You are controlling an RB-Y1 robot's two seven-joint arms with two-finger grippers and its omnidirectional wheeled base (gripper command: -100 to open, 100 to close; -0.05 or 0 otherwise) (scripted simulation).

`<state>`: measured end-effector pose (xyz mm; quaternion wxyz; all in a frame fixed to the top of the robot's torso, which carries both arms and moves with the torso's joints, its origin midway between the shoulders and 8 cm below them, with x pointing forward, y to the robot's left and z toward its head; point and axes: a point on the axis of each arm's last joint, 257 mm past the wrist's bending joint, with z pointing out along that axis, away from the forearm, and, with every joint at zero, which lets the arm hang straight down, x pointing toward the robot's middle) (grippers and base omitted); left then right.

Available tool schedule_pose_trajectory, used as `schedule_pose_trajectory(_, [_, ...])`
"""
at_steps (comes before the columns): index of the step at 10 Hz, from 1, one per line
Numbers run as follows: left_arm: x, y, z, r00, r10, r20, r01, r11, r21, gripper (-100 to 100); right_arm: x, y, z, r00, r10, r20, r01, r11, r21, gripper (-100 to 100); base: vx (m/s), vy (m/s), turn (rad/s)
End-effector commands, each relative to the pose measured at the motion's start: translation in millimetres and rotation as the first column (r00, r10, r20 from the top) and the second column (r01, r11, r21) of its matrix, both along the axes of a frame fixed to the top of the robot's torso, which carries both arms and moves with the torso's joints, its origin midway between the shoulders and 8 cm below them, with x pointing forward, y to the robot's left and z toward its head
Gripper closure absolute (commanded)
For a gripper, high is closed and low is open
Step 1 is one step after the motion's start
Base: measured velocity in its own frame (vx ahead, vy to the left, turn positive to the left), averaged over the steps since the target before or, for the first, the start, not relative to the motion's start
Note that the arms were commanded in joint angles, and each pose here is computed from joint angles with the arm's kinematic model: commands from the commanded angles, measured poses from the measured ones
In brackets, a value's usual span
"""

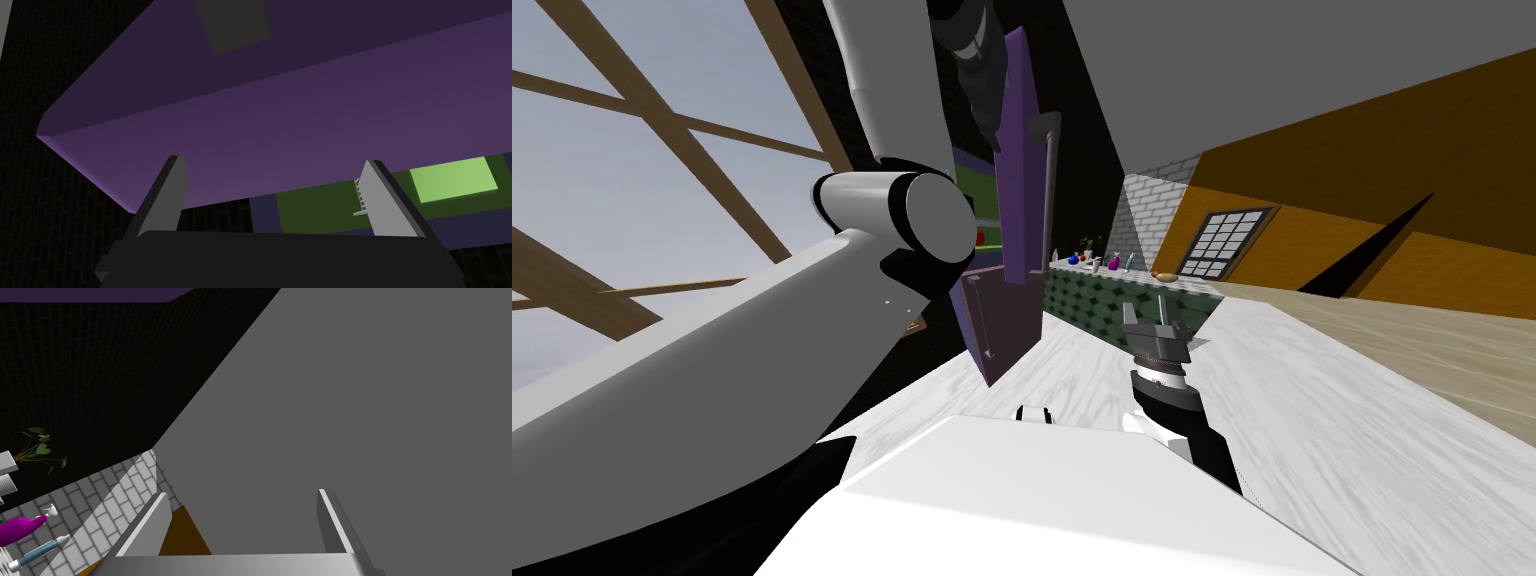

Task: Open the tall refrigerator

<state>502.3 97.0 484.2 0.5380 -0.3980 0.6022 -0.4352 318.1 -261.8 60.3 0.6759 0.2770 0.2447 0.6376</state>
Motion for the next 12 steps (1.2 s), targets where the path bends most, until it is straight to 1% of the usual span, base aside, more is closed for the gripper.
schedule_pose_trajectory(1, [15.9, 4.2, -23.5, 0.998, 0.009, -0.062, -0.01, 0.9998, -0.015, -100, 0.0, 0, 0.0, 1.0, 0.0, 0.0, 0.0, 1.0, 0.0, 0, 0.081, -0.123, -0.018])
schedule_pose_trajectory(3, [3.9, 5.0, -16.2, 0.9981, 0.004, -0.061, -0.006, 0.9996, -0.026, -100, 0.0, 0, 0.1, 1.0, 0.0, 0.0, 0.0, 1.0, 0.0, 0, 0.027, -0.136, -0.019])
schedule_pose_trajectory(4, [-12.6, 1.7, -1.2, 0.9993, -0.006, -0.037, 0.005, 0.9995, -0.031, -100, 0.0, 0, 0.1, 1.0, 0.0, 0.0, 0.0, 1.0, 0.0, 0, 0.001, -0.088, -0.031])
schedule_pose_trajectory(6, [-26.5, -2.3, 12.1, 0.9998, -0.016, -0.012, 0.016, 0.9993, -0.033, -100, 0.0, 0, 0.1, 1.0, 0.0, 0.0, 0.0, 1.0, 0.0, 0, 0.012, -0.042, -0.012])
schedule_pose_trajectory(7, [-23.3, -2.8, 4.0, 0.9993, -0.017, -0.034, 0.016, 0.9995, -0.028, -100, 0.0, 0, 0.1, 1.0, 0.0, 0.0, 0.0, 1.0, 0.0, 0, -0.022, -0.011, 0.021])
schedule_pose_trajectory(8, [-33.0, 0.4, 9.8, 0.9993, -0.014, -0.034, 0.013, 0.9995, -0.028, -100, 0.0, 0, 0.1, 1.0, 0.0, 0.0, 0.0, 1.0, 0.0, 0, 0.07, -0.043, -0.004])
schedule_pose_trajectory(9, [-30.2, -2.6, 6.4, 0.9992, -0.018, -0.037, 0.017, 0.9995, -0.026, -100, 0.0, 0, 0.0, 1.0, 0.0, 0.0, 0.0, 1.0, 0.0, 0, 0.031, -0.025, 0.029])
schedule_pose_trajectory(10, [-32.8, -3.6, 6.5, 0.999, -0.02, -0.039, 0.019, 0.9995, -0.024, 100, 0.0, 0, 0.1, 1.0, 0.0, 0.0, 0.0, 1.0, 0.0, 0, -0.031, 0.002, 0.02])
schedule_pose_trajectory(11, [-35.6, 4.0, 10.5, 0.9994, 0.016, -0.031, -0.016, 0.9996, -0.023, 100, 0.0, 0, 0.1, 1.0, 0.0, 0.0, 0.0, 1.0, 0.0, 0, 0.003, -0.162, 0.075])
schedule_pose_trajectory(12, [-35.4, 7.9, 10.6, 0.9989, 0.034, -0.032, -0.035, 0.9991, -0.022, 100, 0.0, 0, 0.0, 1.0, 0.0, 0.0, 0.0, 1.0, 0.0, 0, -0.024, -0.319, 0.138])
